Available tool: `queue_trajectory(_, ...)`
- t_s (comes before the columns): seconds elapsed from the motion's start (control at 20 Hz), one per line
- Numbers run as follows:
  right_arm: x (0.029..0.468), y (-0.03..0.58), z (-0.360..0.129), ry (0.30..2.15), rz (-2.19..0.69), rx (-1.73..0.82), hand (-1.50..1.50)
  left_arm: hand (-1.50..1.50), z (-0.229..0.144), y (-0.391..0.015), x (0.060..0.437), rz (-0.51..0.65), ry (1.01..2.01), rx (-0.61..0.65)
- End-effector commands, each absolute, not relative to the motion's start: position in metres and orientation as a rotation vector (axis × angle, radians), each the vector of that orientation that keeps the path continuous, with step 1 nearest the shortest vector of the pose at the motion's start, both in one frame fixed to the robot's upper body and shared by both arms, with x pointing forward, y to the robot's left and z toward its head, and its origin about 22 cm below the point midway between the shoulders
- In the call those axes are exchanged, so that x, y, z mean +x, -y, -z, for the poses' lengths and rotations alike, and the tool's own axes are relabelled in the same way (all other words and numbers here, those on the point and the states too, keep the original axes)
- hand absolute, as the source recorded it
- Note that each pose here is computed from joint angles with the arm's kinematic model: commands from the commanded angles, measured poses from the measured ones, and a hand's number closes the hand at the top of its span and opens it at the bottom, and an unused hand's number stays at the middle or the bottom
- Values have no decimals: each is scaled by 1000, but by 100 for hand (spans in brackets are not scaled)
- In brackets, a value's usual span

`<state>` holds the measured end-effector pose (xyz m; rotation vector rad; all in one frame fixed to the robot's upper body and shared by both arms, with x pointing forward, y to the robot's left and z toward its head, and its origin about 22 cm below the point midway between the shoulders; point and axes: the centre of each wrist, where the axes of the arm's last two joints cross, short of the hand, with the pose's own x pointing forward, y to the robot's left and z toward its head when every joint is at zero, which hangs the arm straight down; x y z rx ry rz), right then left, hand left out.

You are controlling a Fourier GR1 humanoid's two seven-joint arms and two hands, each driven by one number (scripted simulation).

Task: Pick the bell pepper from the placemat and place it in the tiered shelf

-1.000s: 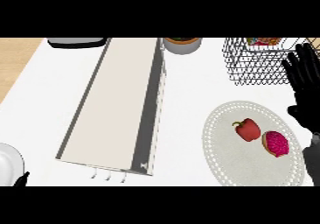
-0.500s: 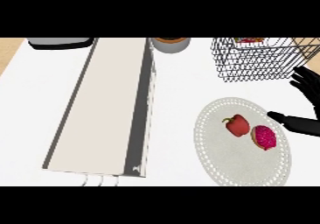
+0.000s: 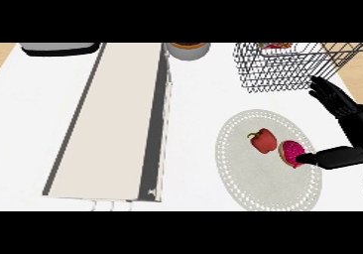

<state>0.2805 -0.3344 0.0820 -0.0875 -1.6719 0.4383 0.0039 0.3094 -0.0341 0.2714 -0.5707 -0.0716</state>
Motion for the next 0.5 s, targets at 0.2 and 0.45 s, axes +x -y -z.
queue_trajectory(0.2, 282, 347, -121, 1463, -941, -388, -150, 0, 3, -284, 93, 166, 1126, 198)
queue_trajectory(0.45, 285, 345, -140, 1332, -1094, -673, -150, 0, 11, -286, 95, 175, 1137, 198)
